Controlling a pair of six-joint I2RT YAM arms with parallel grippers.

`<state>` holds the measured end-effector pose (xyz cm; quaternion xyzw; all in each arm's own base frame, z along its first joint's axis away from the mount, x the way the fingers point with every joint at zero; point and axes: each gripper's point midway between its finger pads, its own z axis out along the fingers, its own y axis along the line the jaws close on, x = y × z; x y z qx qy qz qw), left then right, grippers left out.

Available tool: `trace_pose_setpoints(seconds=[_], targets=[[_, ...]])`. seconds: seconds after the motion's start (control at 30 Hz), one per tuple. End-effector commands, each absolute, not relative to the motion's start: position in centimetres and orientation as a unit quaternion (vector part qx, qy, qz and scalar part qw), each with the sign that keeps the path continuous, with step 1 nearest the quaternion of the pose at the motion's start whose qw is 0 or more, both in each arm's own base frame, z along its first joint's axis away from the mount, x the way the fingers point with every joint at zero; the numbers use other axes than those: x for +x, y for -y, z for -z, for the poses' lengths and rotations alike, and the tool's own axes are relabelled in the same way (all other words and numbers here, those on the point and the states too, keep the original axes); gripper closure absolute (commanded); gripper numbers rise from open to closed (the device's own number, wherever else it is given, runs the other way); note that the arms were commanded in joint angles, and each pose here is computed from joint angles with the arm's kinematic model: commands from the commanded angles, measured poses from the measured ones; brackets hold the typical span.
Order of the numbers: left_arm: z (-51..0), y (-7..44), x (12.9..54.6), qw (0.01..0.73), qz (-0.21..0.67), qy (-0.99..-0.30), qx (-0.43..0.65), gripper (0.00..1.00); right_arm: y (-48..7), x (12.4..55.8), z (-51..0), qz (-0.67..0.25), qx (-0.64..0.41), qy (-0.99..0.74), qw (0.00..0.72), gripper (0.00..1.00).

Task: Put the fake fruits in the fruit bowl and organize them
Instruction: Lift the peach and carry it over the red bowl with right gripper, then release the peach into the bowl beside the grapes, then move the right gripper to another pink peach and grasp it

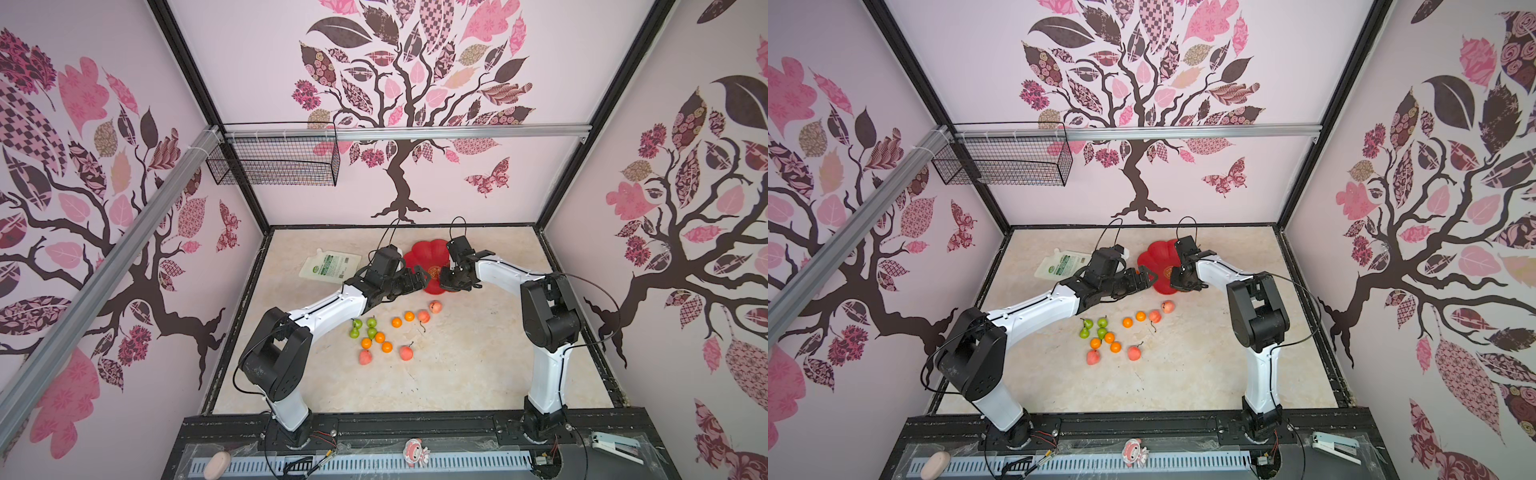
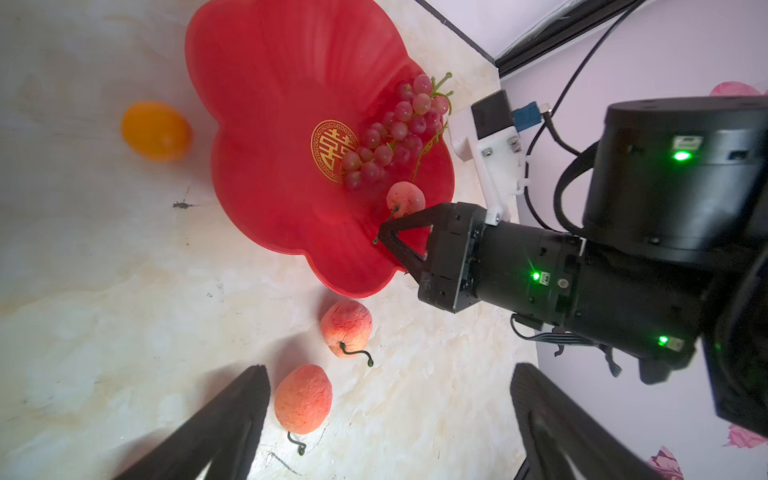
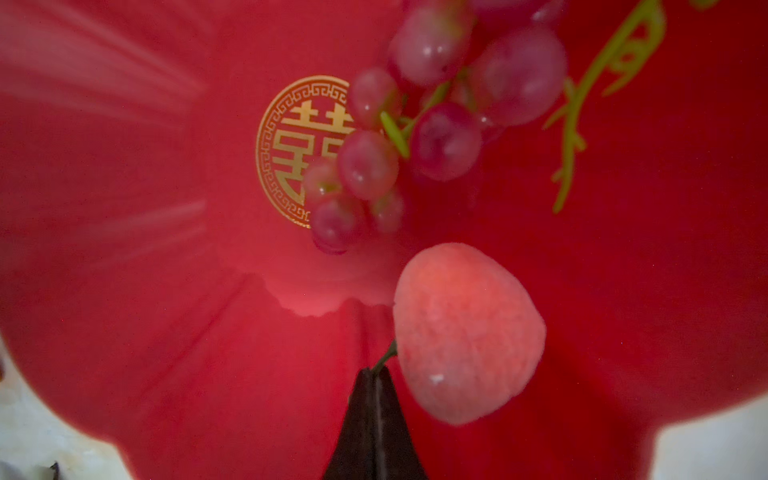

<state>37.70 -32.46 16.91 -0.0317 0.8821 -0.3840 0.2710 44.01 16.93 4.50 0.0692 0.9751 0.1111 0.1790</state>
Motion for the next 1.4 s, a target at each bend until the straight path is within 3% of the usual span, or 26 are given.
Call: trace_pose_setpoints(seconds=[0.0,0.33,0.67,1.1,1.37], targets=[[-19.0,33.2,38.8,0.288,0.395,-0.872,-0.020,0.05,-16.8,44.8,-4.1,-0.109,0.074,-0.976,0.176,1.00],[-20.6,32.8,38.7,0.302,0.389,-0.870,-0.017,0.05,-16.6,45.1,-6.3,-0.107,0.067,-0.973,0.196,0.84],[-23.2,31.6,36.2,0.326,0.389,-0.861,0.011,0.04,-15.9,43.0,-11.9,-0.118,0.054,-0.954,0.271,0.69],[-21.8,27.3,28.8,0.315,0.378,-0.870,0.031,0.04,-20.6,33.7,-12.3,-0.109,-0.102,-0.950,0.274,0.67],[-19.5,24.6,28.0,0.308,0.391,-0.866,-0.046,0.04,-21.5,33.3,-9.8,-0.078,-0.114,-0.961,0.238,0.67]])
